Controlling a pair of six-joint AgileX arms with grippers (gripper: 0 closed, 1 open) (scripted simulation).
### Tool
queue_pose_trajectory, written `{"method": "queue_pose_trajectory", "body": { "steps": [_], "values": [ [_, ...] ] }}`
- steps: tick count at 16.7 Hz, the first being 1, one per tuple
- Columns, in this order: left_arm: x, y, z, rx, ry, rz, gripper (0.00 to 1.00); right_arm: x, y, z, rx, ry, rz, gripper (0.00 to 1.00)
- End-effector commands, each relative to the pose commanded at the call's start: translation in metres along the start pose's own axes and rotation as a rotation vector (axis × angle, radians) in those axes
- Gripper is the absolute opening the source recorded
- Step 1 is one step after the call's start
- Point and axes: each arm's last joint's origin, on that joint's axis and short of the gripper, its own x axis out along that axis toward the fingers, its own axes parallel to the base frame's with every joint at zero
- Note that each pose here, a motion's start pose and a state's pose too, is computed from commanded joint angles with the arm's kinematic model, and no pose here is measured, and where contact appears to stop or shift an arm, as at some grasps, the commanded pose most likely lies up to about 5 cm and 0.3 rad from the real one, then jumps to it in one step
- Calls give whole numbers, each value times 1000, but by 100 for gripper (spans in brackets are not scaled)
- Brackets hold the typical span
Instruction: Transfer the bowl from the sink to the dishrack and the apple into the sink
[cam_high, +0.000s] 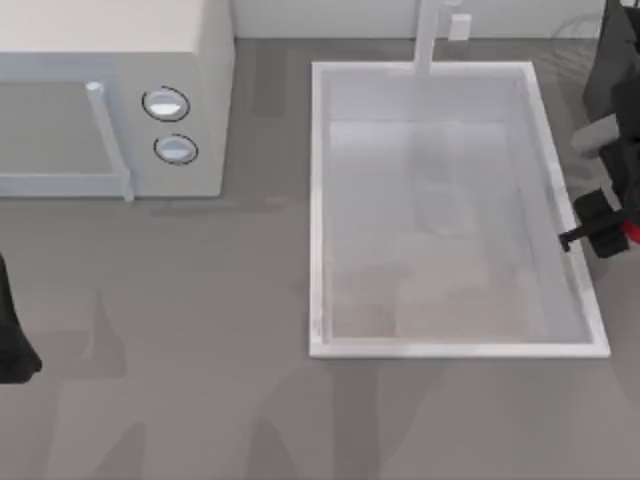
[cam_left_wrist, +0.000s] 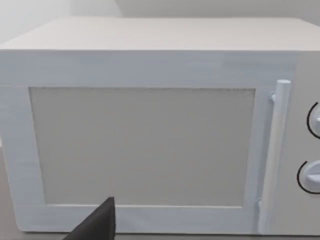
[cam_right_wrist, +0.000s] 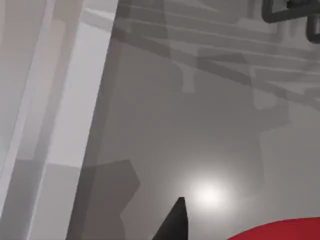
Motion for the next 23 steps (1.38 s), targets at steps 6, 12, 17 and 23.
{"method": "queue_pose_trajectory", "body": {
  "steps": [6,12,17,23],
  "values": [
    [0,0,0,0,0,0,100,-35,72,-1,84,-430,-76,0],
    [0,0,0,0,0,0,100,-104,93,15,385,-881,3,0],
    [0,0,0,0,0,0,100,-130,92,20,502,-1012,55,0],
    [0,0,0,0,0,0,100,-125,94,20,499,-1007,53,0]
  ]
}}
